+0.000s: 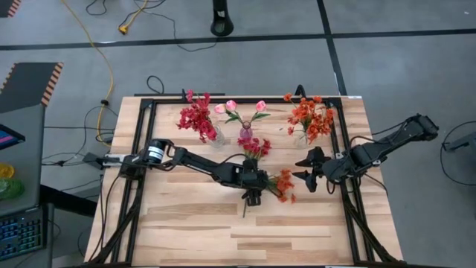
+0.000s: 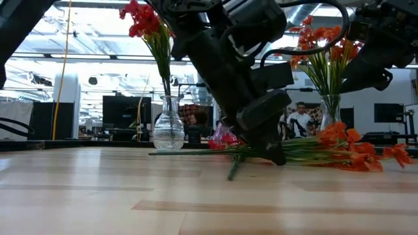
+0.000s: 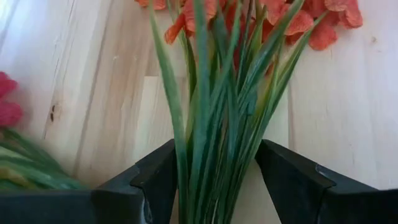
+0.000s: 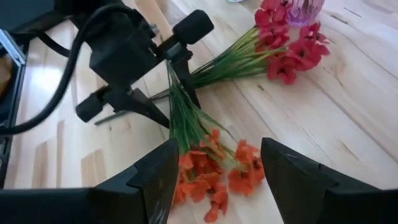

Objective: Sort flowers into vase by color
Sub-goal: Put the orange flowers into the right transparent vase

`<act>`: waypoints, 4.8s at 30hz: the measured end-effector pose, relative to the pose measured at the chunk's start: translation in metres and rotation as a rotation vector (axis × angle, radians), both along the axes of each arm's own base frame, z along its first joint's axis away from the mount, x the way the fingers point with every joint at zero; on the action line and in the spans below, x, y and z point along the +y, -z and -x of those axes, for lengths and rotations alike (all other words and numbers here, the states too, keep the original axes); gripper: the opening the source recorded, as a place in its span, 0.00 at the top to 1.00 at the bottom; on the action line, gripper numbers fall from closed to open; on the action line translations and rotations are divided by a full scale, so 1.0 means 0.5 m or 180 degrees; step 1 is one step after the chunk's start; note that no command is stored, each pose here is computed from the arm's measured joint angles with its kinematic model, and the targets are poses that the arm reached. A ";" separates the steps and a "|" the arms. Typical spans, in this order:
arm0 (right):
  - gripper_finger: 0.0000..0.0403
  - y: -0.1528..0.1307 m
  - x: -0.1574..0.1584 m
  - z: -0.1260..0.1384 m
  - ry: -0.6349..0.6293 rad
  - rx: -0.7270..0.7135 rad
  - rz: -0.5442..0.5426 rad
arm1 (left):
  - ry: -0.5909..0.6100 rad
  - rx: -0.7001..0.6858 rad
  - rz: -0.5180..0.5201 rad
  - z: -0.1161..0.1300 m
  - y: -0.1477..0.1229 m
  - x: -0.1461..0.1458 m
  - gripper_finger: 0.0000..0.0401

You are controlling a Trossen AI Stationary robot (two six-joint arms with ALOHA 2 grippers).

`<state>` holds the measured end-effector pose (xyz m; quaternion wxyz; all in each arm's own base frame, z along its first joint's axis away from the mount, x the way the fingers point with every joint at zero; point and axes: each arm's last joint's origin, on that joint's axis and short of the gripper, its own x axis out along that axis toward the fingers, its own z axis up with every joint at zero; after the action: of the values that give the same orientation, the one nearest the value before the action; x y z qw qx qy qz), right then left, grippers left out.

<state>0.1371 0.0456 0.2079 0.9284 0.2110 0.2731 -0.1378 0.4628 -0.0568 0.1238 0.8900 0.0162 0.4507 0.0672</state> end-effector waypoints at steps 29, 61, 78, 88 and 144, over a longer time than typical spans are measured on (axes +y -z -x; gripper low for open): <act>0.37 -0.087 0.005 -0.009 -0.0008 -0.0431 -0.0191 | -0.0501 -0.0351 0.0311 0.004 -0.087 0.010 0.96; 0.37 -0.111 0.041 -0.058 -0.0139 -0.0852 0.0085 | -0.0864 -0.2057 -0.0291 0.119 -0.305 -0.020 0.98; 0.37 -0.132 0.073 -0.142 0.0220 -0.1661 0.0844 | -0.0647 -0.2429 -0.0308 0.111 -0.331 -0.025 0.98; 0.37 -0.122 0.069 -0.172 0.0470 -0.1789 0.0826 | -0.0639 -0.2437 -0.0321 0.110 -0.331 -0.026 0.98; 0.87 -0.172 0.086 -0.024 0.0487 -0.1447 0.1435 | -0.0158 -0.1738 -0.0300 0.139 -0.323 -0.014 0.59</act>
<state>0.1489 0.0888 0.2940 0.9759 0.0454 0.0048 -0.2135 0.3934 -0.0636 0.2853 0.9748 0.0278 0.1908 0.1118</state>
